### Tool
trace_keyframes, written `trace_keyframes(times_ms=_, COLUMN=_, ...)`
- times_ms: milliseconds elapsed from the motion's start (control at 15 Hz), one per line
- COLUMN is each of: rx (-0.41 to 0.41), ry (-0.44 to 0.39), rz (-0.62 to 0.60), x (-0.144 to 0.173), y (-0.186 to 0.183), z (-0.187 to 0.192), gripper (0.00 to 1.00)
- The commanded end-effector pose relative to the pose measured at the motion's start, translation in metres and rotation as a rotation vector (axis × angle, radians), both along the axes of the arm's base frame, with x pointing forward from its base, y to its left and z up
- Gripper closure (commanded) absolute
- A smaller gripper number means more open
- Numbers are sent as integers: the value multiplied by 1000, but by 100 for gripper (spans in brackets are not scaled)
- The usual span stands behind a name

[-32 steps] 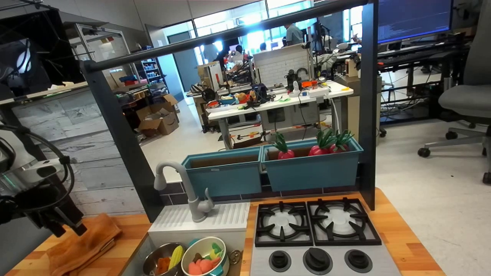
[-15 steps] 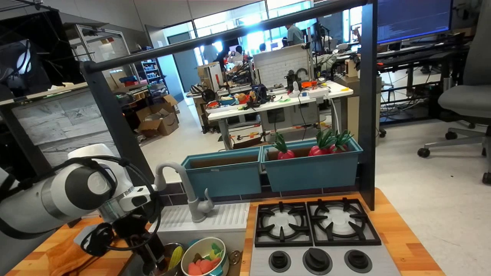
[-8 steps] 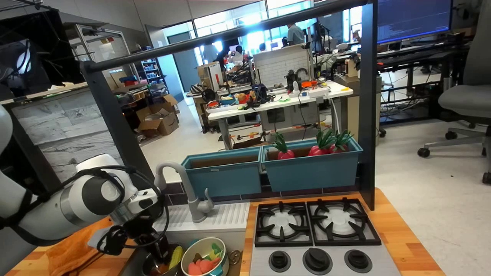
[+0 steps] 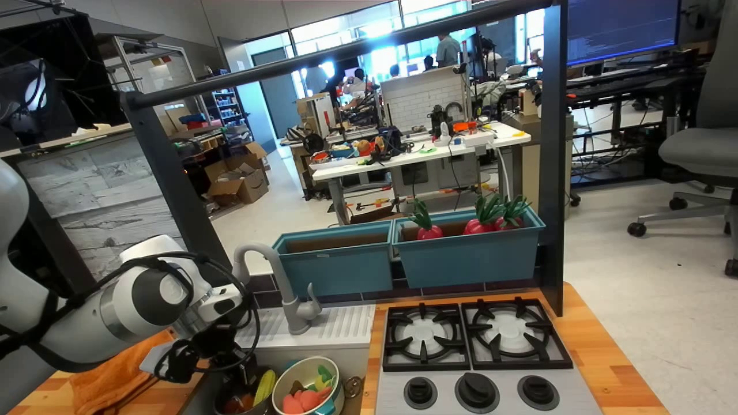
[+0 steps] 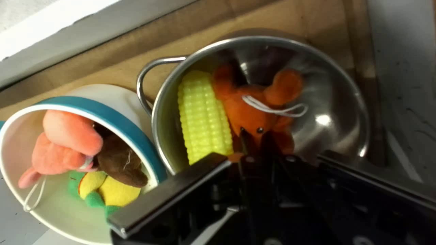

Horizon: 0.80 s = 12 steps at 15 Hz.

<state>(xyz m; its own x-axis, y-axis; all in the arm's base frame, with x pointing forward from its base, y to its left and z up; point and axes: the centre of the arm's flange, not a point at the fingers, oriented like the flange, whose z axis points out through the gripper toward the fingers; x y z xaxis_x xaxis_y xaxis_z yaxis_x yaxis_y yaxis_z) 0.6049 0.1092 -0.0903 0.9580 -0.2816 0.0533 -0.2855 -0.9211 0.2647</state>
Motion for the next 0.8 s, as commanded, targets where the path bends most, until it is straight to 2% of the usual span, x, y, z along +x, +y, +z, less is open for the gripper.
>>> trace_keyframes(times_ms=0, rx=-1, ry=0, rz=23, x=-3, y=8, z=2, gripper=100)
trace_keyframes(times_ms=200, rx=5, ry=5, rz=26, x=-9, y=14, z=20, gripper=99)
trace_keyframes(times_ms=467, rx=12, ry=-36, rz=77, x=-28, y=36, z=64, gripper=99)
trace_keyframes(times_ms=600, rx=25, ry=-111, rz=124, x=-44, y=54, z=98, gripper=99)
trace_keyframes(times_ms=733, rx=39, ry=-244, rz=167, x=-51, y=72, z=129, gripper=99)
